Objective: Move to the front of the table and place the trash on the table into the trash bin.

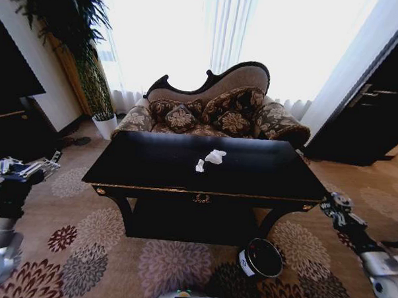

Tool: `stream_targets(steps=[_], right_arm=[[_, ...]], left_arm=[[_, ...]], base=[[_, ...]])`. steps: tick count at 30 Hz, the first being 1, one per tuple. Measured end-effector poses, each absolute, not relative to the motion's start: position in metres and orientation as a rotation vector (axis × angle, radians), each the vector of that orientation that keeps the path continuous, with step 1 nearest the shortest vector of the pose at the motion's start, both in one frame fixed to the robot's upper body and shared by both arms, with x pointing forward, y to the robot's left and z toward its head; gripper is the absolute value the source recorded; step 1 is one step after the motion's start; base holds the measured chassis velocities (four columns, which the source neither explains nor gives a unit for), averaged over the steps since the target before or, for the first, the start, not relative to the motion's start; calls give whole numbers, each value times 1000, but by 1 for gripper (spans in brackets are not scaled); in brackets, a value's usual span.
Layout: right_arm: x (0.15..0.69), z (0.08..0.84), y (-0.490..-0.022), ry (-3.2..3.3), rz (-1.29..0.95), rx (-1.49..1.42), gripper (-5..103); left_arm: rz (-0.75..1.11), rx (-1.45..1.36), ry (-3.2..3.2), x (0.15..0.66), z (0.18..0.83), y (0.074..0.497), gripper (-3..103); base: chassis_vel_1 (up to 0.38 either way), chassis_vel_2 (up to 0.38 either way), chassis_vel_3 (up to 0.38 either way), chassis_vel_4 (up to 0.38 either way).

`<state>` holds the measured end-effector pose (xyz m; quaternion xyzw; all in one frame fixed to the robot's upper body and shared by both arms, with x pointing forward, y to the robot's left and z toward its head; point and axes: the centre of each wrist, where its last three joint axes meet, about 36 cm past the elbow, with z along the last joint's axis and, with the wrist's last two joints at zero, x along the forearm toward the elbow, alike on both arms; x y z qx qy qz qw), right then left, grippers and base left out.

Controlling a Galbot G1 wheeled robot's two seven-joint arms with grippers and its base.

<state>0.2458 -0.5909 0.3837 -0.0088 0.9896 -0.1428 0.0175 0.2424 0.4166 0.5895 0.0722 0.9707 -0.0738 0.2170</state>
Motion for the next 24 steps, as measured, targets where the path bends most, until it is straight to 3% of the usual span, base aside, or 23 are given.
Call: stream_targets(steps=[15,24], right_arm=[[251,243,-531,3369,-394,-192,0],[256,206,-529,3486,-732,-353,0]], left_arm=[[-196,184,2684,238,594,420,100],[-182,174,2694,235,595,423,100]], base=[[0,0,0,0],[0,0,0,0]])
